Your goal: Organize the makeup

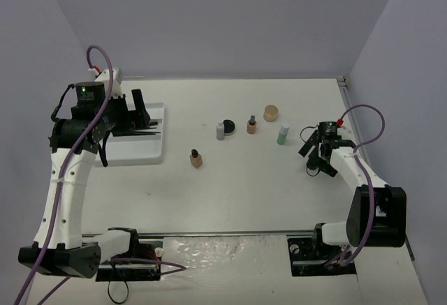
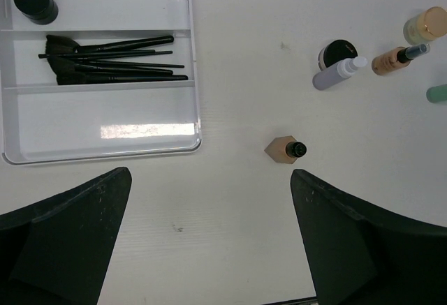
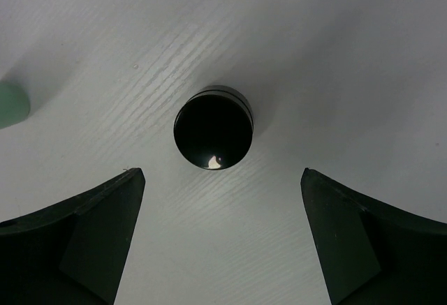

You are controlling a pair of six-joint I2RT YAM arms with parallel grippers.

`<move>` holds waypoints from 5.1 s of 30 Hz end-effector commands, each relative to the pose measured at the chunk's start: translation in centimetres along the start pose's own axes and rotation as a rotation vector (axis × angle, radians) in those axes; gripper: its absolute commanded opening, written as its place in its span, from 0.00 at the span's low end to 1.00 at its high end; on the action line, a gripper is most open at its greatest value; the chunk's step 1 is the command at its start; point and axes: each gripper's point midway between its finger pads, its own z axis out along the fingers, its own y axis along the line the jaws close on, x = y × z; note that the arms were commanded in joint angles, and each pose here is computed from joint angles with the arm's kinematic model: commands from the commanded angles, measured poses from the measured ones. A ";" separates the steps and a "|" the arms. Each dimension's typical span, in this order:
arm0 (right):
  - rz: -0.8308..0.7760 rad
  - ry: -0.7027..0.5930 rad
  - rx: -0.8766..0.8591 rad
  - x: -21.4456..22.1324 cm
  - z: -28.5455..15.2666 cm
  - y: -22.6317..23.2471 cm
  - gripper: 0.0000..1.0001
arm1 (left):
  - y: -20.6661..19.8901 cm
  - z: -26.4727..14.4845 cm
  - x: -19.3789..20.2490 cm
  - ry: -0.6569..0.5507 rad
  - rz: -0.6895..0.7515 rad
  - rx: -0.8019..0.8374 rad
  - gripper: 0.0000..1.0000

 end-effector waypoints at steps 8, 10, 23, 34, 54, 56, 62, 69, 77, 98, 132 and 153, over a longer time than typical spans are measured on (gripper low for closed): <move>0.060 -0.059 0.035 -0.8 3.2 0.0 0.79 | -0.9 -1.5 0.4 -0.028 -0.001 0.043 0.97; 0.048 -0.067 0.045 -1.1 3.4 0.0 0.76 | -1.1 -1.5 0.4 -0.026 -0.002 0.051 0.97; -0.093 -0.101 -0.007 -1.0 2.9 2.0 0.19 | -1.8 -1.1 0.6 -0.008 0.011 0.075 0.97; -0.504 -0.160 -0.399 5.8 -5.6 13.3 0.00 | -3.9 0.2 1.2 0.035 0.066 0.132 0.97; -1.159 -0.052 -0.734 20.2 -7.3 23.1 0.20 | -7.6 1.9 3.6 0.102 0.171 0.177 0.97; -1.169 -0.039 -0.732 20.6 -6.9 22.8 0.29 | -7.7 1.9 3.5 0.099 0.169 0.179 0.97; -1.169 -0.026 -0.730 20.9 -6.7 22.2 0.64 | -7.5 1.9 3.6 0.115 0.183 0.171 0.97; -1.141 -0.062 -0.762 19.7 -8.7 22.5 0.94 | -7.7 1.7 3.4 0.120 0.187 0.176 0.97; -0.976 -0.273 -0.744 11.9 -14.7 20.5 1.00 | -11.4 3.2 5.1 0.172 0.250 0.222 0.97; -0.149 -0.736 -0.423 -4.3 -22.0 3.1 1.00 | -24.8 11.4 18.4 0.415 0.487 0.233 0.94; -0.203 -0.678 -0.425 -3.1 -20.9 4.3 1.00 | -23.5 17.7 25.8 0.575 0.524 0.155 0.39; -0.324 -0.672 -0.511 -4.1 -23.9 7.8 1.00 | -11.9 11.9 -0.6 0.250 0.319 -0.016 0.07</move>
